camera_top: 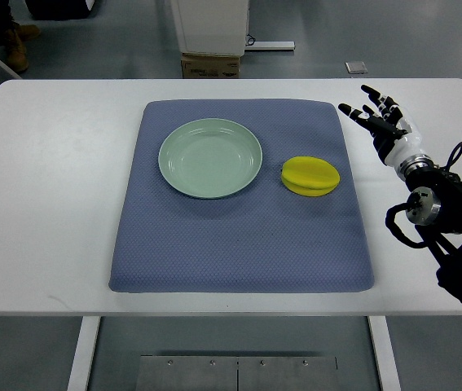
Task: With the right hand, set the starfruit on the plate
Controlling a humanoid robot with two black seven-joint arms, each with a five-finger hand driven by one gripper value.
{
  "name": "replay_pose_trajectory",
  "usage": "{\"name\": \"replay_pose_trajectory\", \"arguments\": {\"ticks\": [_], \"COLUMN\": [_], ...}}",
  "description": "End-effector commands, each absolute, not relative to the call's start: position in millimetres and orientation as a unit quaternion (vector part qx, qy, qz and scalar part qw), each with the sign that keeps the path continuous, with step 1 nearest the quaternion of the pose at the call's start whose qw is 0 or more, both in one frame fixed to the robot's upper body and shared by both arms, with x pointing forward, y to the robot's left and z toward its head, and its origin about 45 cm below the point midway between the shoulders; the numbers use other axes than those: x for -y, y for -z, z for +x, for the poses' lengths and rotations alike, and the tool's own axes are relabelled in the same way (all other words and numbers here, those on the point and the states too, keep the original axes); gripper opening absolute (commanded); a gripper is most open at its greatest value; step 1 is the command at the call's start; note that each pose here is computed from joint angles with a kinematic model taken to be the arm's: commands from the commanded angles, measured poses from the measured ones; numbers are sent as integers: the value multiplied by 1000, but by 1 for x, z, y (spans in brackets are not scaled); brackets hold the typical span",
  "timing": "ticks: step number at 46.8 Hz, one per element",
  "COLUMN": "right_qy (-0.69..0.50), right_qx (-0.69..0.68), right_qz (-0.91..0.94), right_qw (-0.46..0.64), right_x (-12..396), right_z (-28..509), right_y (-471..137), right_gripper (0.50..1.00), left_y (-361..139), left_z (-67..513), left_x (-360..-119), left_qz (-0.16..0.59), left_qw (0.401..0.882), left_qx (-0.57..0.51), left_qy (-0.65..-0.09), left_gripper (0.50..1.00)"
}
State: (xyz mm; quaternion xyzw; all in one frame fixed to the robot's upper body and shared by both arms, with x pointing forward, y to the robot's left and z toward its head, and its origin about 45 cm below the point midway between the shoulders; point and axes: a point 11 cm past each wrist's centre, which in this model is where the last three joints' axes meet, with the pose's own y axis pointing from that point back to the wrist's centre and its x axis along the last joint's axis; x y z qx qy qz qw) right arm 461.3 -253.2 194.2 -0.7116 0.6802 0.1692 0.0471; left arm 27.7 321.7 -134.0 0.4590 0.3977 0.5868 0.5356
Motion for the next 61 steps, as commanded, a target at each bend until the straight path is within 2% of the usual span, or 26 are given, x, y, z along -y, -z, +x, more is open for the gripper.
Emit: {"name": "replay_pose_trajectory", "arguments": {"ticks": [1,61], "right_qy": [-167,-133], "right_qx": [-681,-676], "right_qz": [-711,-723], "right_qw": [46,42], "right_x": [255,266], "right_z": [462,469], "right_y": [-195,-213], "right_gripper": [1000,1000], "left_y": [134,134], "left_z": [28,23], "left_x": [-322,-322], "left_qz": [459,461], "left_qw": [536,534], "left_qx": [-397,-400], "left_qy": [-586,-585], "left_gripper": [1000,1000]}}
